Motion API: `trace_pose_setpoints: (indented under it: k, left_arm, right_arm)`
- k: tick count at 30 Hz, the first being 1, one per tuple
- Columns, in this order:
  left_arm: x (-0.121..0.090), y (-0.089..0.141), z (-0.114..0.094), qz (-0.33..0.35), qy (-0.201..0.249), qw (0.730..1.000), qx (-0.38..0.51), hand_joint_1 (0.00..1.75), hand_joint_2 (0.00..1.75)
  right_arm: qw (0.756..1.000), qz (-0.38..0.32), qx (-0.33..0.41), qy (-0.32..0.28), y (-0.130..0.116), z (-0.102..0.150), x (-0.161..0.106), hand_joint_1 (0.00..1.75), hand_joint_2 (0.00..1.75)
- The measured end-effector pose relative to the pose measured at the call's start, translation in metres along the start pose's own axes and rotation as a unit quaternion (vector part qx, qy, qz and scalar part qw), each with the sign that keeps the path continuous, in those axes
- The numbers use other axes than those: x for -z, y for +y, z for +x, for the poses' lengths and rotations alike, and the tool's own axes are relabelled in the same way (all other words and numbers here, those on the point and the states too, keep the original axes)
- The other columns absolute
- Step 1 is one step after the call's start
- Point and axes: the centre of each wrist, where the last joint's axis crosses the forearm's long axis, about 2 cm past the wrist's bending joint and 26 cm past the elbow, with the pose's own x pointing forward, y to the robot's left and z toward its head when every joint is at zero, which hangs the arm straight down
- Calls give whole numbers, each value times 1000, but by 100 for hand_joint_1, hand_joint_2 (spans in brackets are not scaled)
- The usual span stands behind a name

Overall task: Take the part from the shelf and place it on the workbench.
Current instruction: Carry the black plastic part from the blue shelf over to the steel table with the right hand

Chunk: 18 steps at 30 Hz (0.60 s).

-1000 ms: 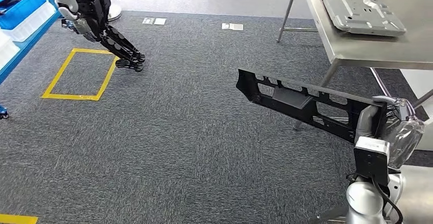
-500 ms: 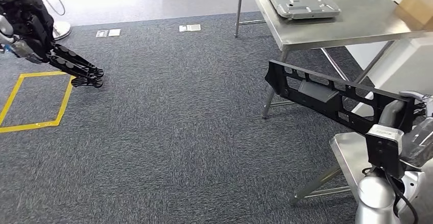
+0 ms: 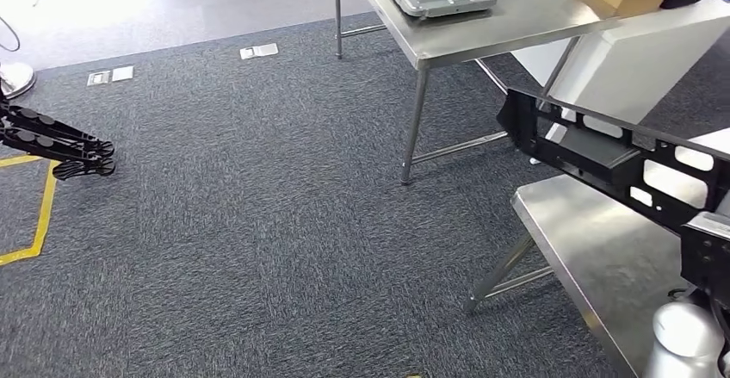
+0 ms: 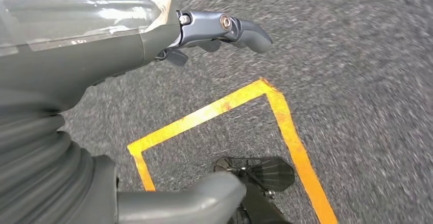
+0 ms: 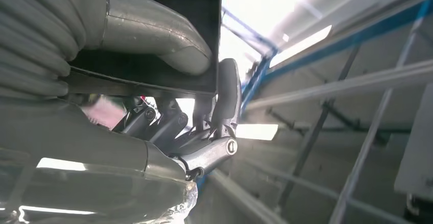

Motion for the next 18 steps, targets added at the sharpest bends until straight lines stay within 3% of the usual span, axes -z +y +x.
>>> trace_pose_setpoints:
  k: [8,18]
  left_arm:
    - [4,5,5,-6,-10,1000,6,0,175]
    - [3,10,0,-4,-5,1000,12,0,175]
  right_arm:
    - [999,-26,-48,-6,-23,-24,4,175,175]
    - [996,-31,-84,-1,-40,-32,-9,175,175]
